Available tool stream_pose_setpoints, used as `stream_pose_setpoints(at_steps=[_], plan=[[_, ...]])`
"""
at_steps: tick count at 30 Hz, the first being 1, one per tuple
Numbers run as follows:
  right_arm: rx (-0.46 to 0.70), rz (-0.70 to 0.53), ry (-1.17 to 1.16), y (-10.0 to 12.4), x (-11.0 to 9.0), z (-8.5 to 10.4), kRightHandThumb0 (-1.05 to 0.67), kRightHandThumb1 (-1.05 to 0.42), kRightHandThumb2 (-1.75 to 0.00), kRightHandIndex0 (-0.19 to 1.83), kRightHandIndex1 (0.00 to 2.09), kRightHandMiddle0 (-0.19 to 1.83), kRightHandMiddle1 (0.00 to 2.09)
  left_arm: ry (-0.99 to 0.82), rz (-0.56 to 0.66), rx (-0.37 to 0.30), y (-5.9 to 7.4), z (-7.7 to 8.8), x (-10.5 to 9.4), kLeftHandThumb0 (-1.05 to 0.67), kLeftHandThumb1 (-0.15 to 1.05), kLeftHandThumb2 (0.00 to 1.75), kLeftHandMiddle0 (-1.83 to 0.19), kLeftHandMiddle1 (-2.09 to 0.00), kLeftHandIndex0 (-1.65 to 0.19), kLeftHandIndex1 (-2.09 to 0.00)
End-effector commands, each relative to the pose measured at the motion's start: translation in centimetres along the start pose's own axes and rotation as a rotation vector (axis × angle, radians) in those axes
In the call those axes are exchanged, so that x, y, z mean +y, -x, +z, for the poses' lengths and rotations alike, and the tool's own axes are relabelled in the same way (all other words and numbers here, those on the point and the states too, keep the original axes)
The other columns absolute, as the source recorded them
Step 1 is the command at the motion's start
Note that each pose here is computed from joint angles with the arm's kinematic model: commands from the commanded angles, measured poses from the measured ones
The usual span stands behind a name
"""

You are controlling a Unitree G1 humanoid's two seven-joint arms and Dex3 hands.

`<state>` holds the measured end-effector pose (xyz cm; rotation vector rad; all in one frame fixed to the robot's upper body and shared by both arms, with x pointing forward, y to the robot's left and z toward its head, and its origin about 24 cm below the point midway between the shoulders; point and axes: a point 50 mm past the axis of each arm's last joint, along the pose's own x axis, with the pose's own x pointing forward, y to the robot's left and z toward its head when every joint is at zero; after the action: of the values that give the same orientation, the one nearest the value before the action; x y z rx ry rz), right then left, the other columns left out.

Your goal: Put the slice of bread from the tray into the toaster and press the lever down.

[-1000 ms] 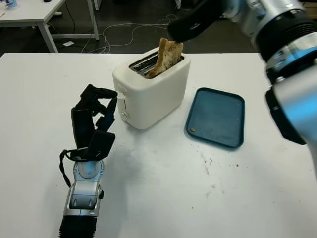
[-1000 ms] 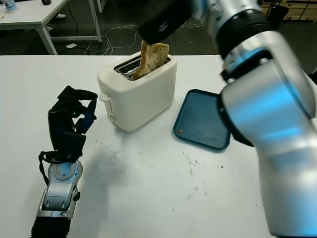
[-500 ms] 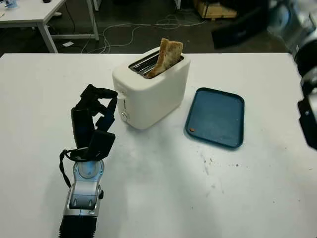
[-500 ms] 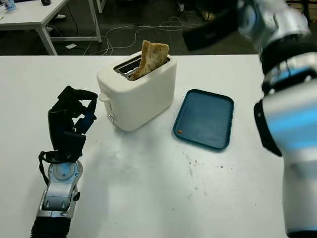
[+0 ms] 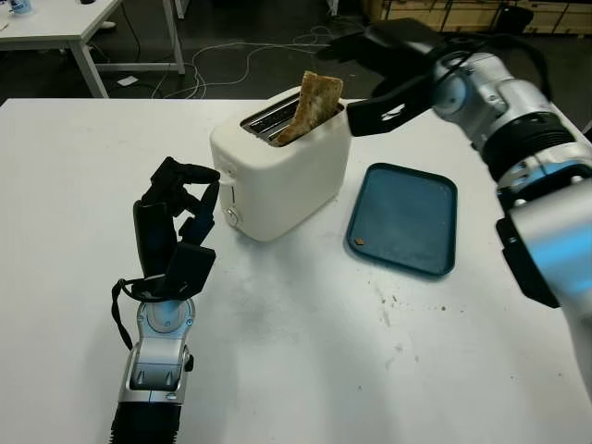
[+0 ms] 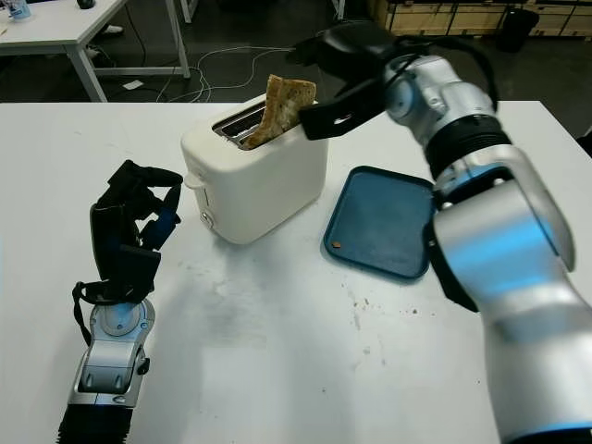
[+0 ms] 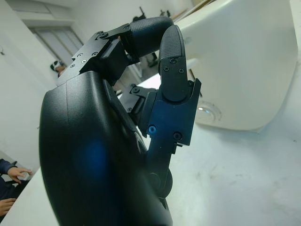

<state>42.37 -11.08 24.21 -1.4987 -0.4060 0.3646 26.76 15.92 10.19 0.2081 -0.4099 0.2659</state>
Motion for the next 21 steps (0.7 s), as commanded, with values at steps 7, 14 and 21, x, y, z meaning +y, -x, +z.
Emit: stream_pose_setpoints(at_steps=[7, 14, 21], plan=[[-0.021, -0.009, 0.065, -1.1, -2.3, 2.0, -0.63, -0.60, 0.00, 0.01, 0.72, 0.39, 0.01, -0.006, -0.004, -0.003, 0.1, 0.0, -0.1, -0.49, 0.92, 0.29, -0.79, -1.75, -0.66, -1.49], [0.022, 0.016, 0.163, -0.7, -5.0, 1.3, -0.56, -0.61, -0.01, 0.00, 0.67, 0.36, 0.00, 0.007, -0.001, -0.006, 0.2, -0.3, 0.1, -0.47, 0.92, 0.28, -0.78, -1.75, -0.65, -1.49], [0.107, -0.036, 0.125, 0.6, -8.6, -0.6, -0.64, -0.58, 0.00, 0.00, 0.74, 0.36, 0.01, 0.010, -0.004, 0.008, 0.3, -0.4, -0.1, -0.47, 0.92, 0.28, -0.77, -1.75, -0.64, -1.51]])
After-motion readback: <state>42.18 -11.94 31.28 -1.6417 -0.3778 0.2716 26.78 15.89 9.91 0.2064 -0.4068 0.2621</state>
